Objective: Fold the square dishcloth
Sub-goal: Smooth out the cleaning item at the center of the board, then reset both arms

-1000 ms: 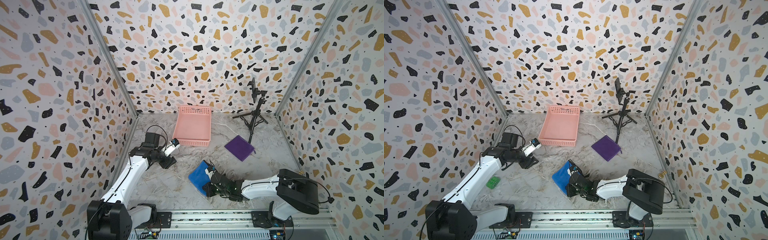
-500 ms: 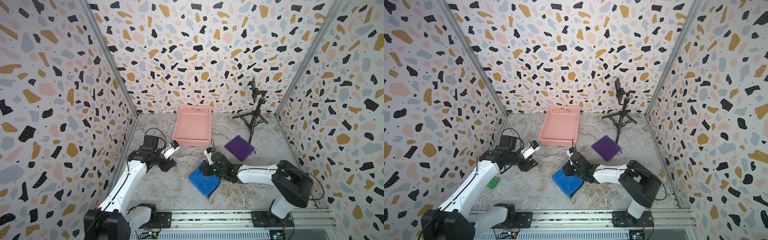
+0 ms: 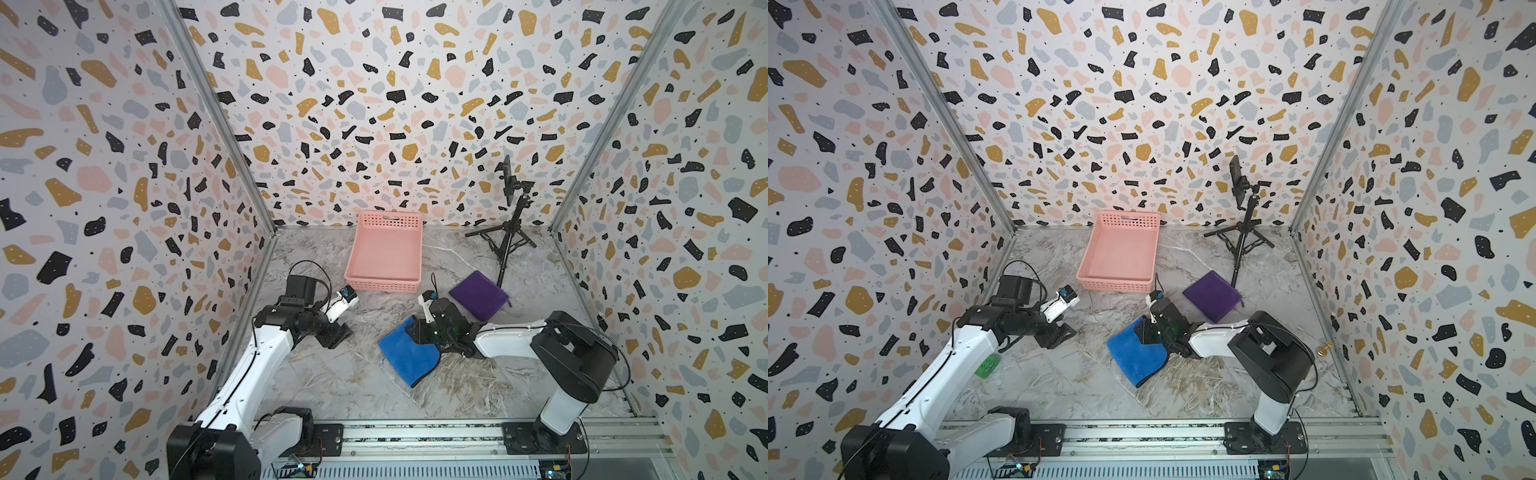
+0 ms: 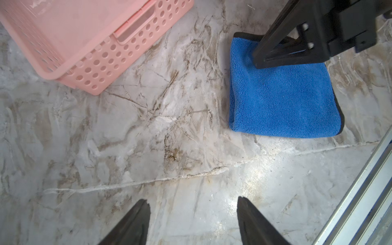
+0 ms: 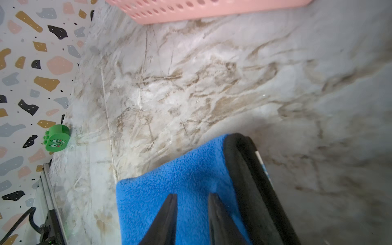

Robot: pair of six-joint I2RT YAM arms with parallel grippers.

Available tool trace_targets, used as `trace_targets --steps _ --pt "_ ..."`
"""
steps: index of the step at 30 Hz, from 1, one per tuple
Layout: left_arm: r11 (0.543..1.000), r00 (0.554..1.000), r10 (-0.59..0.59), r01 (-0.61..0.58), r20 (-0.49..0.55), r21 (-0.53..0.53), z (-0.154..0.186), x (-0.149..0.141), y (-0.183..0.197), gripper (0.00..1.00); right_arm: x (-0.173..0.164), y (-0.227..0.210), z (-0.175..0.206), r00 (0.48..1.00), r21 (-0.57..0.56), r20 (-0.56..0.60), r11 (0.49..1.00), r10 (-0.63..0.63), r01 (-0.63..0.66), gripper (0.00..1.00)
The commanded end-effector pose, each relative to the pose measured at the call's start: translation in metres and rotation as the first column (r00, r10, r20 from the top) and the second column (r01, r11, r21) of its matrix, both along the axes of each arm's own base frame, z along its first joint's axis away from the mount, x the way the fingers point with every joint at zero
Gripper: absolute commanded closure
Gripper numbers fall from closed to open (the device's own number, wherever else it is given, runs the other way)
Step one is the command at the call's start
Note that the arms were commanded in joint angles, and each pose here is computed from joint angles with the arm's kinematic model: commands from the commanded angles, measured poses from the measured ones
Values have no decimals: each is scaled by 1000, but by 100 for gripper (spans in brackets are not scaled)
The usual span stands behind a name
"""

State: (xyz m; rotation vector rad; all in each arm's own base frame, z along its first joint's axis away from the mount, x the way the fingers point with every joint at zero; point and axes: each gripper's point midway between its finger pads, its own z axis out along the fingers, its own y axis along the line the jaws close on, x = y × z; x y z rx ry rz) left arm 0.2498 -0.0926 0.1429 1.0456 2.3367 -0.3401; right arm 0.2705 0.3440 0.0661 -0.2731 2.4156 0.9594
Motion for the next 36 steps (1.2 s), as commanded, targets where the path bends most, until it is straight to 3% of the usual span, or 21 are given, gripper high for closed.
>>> trace_targets --steps 1,6,12,16,21,23,25,28,31,36 --pt "999 999 38 -38 10 -6 0 6 3 27 -12 -7 24 999 -31 47 999 22 -21 63" --pt "989 987 150 -150 57 -3 10 21 15 23 -37 -17 16 998 -51 41 998 42 -40 56" --pt "958 946 285 -277 157 -74 32 28 30 21 -45 -35 -42 1000 -106 -19 994 -8 6 59" --pt "948 936 318 -312 149 -64 22 31 38 14 -40 -48 -51 999 -169 26 985 -34 38 60" --pt "934 924 356 -355 138 -32 11 40 47 14 -38 -50 8 992 -179 123 984 8 14 37" --pt "922 910 387 -383 149 -53 15 46 48 14 -34 -56 43 982 -199 190 980 16 23 23" --pt "919 906 395 -388 154 -75 18 52 47 14 -29 -70 81 960 -233 280 971 14 54 1" --pt "910 894 413 -400 172 -104 17 66 46 14 -15 -110 125 916 -332 399 927 -29 173 0" --pt "896 873 443 -423 201 -136 14 81 48 13 8 -170 153 860 -357 485 861 -162 363 0" --pt "858 807 512 -465 293 -217 5 103 54 13 25 -264 170 679 -360 661 660 -319 660 0"
